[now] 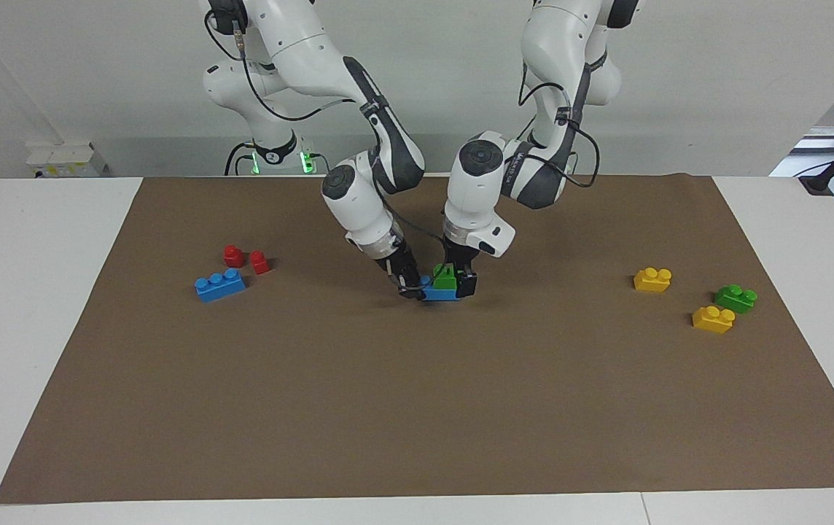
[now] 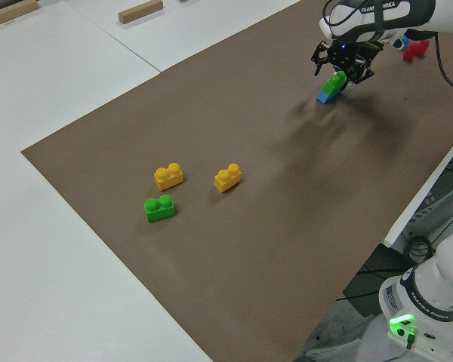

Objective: Remove green block with left arm and hold with right
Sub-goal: 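Pull the green brick with the left gripper while the right gripper pulls blue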

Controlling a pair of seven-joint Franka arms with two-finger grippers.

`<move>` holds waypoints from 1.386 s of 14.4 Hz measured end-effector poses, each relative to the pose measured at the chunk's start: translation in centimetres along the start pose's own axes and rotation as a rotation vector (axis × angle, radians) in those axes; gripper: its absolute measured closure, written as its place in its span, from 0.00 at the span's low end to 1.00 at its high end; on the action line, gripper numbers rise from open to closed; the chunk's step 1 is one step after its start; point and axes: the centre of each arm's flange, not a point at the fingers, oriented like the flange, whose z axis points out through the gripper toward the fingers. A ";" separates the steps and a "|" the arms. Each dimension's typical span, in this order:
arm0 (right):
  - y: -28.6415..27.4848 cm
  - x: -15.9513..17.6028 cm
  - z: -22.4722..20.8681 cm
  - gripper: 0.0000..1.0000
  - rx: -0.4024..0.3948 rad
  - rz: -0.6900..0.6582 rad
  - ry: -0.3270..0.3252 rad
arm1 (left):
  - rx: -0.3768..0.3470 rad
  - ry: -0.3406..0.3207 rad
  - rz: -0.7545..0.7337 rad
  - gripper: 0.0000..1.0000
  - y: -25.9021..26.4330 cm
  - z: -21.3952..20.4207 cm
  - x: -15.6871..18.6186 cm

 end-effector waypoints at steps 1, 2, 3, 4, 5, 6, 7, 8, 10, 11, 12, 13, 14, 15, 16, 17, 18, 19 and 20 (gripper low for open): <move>0.0 0.0 0.0 0.65 0.000 0.000 0.000 | -0.004 0.004 0.006 0.10 0.0 0.0 0.0; 0.0 0.0 0.0 0.65 0.000 0.000 0.000 | -0.012 0.013 0.019 0.21 -0.1 0.0 -0.1; 0.0 0.0 0.0 0.65 0.000 0.000 0.000 | -0.020 0.023 0.036 0.33 -0.4 0.1 -0.4; 0.0 0.0 0.0 0.65 0.001 0.001 0.000 | -0.025 0.029 0.049 0.44 -0.7 0.1 -0.7; -0.1 0.2 -0.1 0.65 0.005 0.002 0.002 | -0.025 0.031 0.057 0.55 -1.0 0.2 -1.0; -0.2 0.3 -0.1 0.65 0.009 0.001 0.003 | -0.027 0.034 0.067 0.65 -1.2 0.2 -1.2; -0.3 0.3 -0.1 0.65 0.010 -0.002 0.003 | -0.030 0.037 0.072 0.66 -1.3 0.2 -1.2; -0.3 0.3 -0.1 0.65 0.011 -0.003 0.003 | -0.031 0.037 0.073 0.66 -1.3 0.2 -1.2; -0.3 0.3 -0.1 0.65 0.013 -0.004 0.003 | -0.032 0.037 0.073 0.66 -1.3 0.1 -1.2; -0.3 0.3 -0.1 0.65 0.014 -0.004 0.003 | -0.033 0.037 0.073 0.66 -1.2 0.1 -1.2; -0.3 0.2 -0.1 0.65 0.017 -0.004 0.003 | -0.036 0.036 0.073 0.66 -1.2 -0.1 -1.2; -0.4 0.2 -0.2 0.65 0.022 -0.004 0.003 | -0.041 0.032 0.072 0.66 -1.2 -0.4 -1.2; -0.5 0.2 -0.3 0.65 0.027 -0.004 0.002 | -0.048 0.028 0.071 0.66 -1.1 -1.1 -1.1; -0.5 0.2 -0.3 0.65 0.030 -0.005 0.002 | -0.057 0.022 0.069 0.66 -1.1 -2.0 -1.0; -0.5 0.1 -0.2 0.65 0.029 -0.005 0.002 | -0.069 0.014 0.066 0.66 -1.0 -3.0 -0.9; -0.4 0.1 -0.2 0.65 0.028 -0.006 0.003 | -0.076 0.012 0.061 0.66 -1.0 -4.1 -0.6; -0.4 0.2 -0.1 0.65 0.027 -0.005 0.003 | -0.080 0.014 0.058 0.66 -0.9 -5.1 -0.2; -0.6 0.2 -0.2 0.65 0.030 -0.004 0.003 | -0.084 0.015 0.058 0.66 -0.6 -6.1 0.5; -1.0 0.3 -0.6 0.65 0.038 0.000 -0.001 | -0.089 0.016 0.060 0.66 -0.1 -7.0 1.3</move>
